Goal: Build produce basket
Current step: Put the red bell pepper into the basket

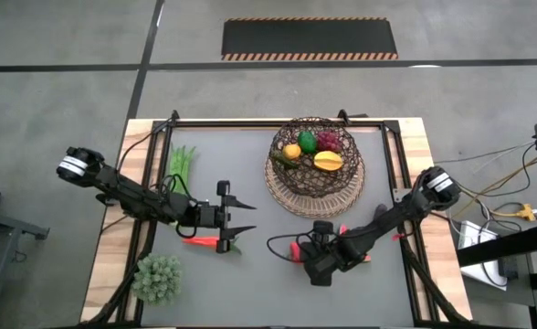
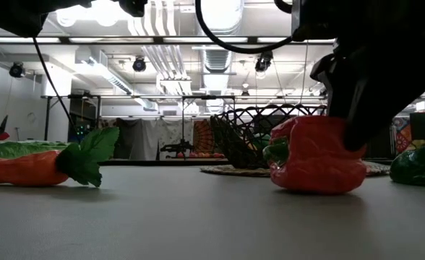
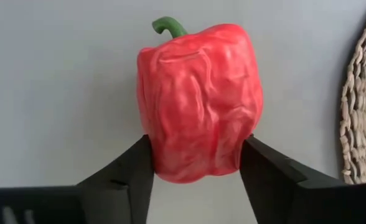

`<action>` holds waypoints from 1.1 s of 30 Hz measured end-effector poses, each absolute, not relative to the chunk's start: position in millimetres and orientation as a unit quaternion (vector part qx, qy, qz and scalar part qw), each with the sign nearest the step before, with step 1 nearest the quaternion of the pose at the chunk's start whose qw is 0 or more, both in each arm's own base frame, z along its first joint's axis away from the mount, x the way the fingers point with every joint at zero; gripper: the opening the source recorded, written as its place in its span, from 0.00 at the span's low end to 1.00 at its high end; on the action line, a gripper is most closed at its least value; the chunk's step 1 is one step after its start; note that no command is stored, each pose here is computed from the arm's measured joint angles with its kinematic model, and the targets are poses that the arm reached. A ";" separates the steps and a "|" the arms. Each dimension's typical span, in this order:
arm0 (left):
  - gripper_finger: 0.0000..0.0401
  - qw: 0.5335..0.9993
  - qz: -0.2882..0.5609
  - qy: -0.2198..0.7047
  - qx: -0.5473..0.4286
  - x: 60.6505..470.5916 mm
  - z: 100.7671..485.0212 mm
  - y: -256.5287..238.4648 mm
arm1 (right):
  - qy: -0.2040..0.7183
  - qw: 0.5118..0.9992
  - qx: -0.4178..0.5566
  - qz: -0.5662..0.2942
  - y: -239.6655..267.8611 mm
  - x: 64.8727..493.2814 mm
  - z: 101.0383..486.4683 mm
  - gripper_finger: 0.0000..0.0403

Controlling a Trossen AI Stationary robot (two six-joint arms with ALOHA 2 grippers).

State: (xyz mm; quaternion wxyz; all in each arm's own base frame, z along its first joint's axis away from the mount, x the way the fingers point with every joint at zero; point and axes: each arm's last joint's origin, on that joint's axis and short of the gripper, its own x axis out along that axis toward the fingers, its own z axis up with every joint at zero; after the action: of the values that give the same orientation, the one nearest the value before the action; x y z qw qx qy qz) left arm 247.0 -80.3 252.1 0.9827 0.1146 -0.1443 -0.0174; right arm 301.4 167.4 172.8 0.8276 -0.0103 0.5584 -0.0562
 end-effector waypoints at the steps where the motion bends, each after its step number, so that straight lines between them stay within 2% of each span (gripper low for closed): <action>1: 0.50 0.983 -0.017 -0.144 0.115 247.0 252.1 -80.3 | 0.559 0.827 -0.015 -0.053 167.6 300.8 172.8 0.45; 5: 0.50 0.983 -0.017 -0.144 0.114 247.0 252.0 -80.3 | 0.553 0.831 -0.042 -0.046 166.4 292.3 172.6 0.43; 10: 0.50 0.983 -0.017 -0.144 0.114 247.1 252.2 -80.3 | 0.477 0.875 -0.055 -0.059 162.7 275.9 170.9 0.43; 14: 0.50 0.982 -0.017 -0.147 0.113 247.6 253.8 -80.5 | 0.364 0.928 -0.046 -0.065 156.5 268.2 167.1 0.43; 18: 0.50 0.982 -0.017 -0.149 0.113 247.8 254.8 -80.6 | 0.200 0.977 -0.042 -0.064 149.5 262.9 157.9 0.42; 21: 0.50 0.981 -0.015 -0.160 0.108 248.1 258.7 -80.6 | 0.087 0.993 -0.044 -0.066 142.9 257.8 150.6 0.42; 25: 0.50 0.983 -0.025 -0.155 0.097 252.3 264.3 -82.4 | -0.016 0.996 -0.044 -0.082 133.6 252.5 148.7 0.42; 28: 0.52 0.988 -0.036 -0.124 0.088 259.4 269.1 -85.3 | -0.034 0.994 -0.048 -0.092 129.8 253.7 146.1 0.42; 33: 0.65 0.994 -0.044 -0.054 0.082 271.6 279.0 -89.4 | -0.029 0.993 -0.046 -0.104 126.4 254.1 146.1 0.42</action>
State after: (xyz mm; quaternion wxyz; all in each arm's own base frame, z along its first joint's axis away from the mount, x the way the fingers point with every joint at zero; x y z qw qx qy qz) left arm 271.6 -89.4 279.0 0.9941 0.0824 -0.0542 -0.0442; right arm 254.1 126.4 146.1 0.9931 -0.0460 -0.0288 -0.1042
